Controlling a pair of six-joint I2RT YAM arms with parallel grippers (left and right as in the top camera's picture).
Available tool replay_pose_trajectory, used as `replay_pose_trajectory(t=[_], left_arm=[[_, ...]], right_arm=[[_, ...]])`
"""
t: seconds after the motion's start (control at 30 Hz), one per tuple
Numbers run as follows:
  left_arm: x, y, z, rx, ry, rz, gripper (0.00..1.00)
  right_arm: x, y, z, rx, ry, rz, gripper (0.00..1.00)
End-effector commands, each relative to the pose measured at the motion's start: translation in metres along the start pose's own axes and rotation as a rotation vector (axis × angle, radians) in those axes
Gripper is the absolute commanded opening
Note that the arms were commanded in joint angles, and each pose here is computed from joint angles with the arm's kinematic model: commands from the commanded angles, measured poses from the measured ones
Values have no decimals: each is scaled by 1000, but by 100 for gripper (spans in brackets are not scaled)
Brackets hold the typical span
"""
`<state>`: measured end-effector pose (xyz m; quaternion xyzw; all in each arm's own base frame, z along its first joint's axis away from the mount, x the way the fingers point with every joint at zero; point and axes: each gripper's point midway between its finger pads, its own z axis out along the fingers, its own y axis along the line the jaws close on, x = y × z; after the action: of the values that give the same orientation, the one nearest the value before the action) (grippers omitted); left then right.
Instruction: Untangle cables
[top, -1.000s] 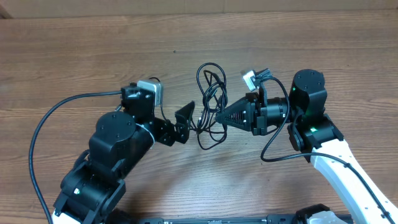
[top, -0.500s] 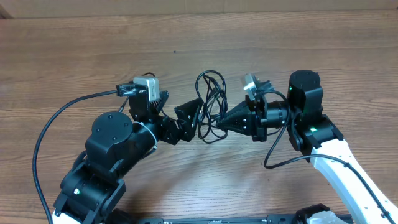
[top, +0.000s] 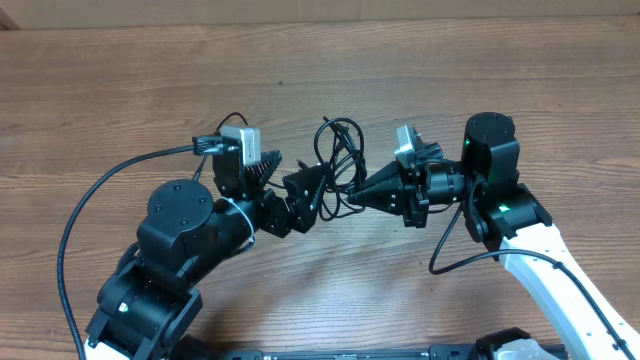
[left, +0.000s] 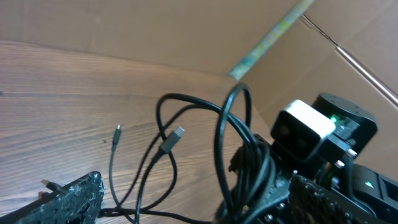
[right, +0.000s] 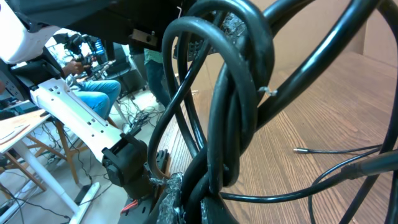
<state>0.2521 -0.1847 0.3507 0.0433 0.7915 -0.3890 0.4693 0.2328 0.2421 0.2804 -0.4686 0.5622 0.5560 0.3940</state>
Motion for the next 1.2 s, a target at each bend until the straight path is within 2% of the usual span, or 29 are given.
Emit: replay_pose_trajectory(t=[0.0,0.2,0.37,0.47,0.73,0.83,0.97,1.1,1.13,1.17], left_arm=[[0,-19,-5,88,20,51,95],[2,-22,-6,106,31,56,98],[2,-22,-6,107,31,56,98],[-1,-24,-6,112,22,59,99],[-3,-25,-6,116,12,88,100],[3,-16,-5,75,31,77,100],[11,-4,-4,17,61,70,84],[19,3,3,0,101,57,75],[23,3,8,8,123,52,68],[24,3,10,11,132,50,67]], right_arm=[[-1,0,-1,1,-1,-60,4],[1,0,-1,1,1,-116,4],[14,-9,-1,54,42,-247,4],[23,-22,-3,130,83,-242,4],[26,-22,-3,131,93,-262,4],[27,-22,-3,129,94,-247,4],[29,-21,-3,128,96,-196,4],[27,-14,-2,87,79,-178,4],[25,-8,-1,54,65,-180,4],[24,-6,-1,45,62,-180,4]])
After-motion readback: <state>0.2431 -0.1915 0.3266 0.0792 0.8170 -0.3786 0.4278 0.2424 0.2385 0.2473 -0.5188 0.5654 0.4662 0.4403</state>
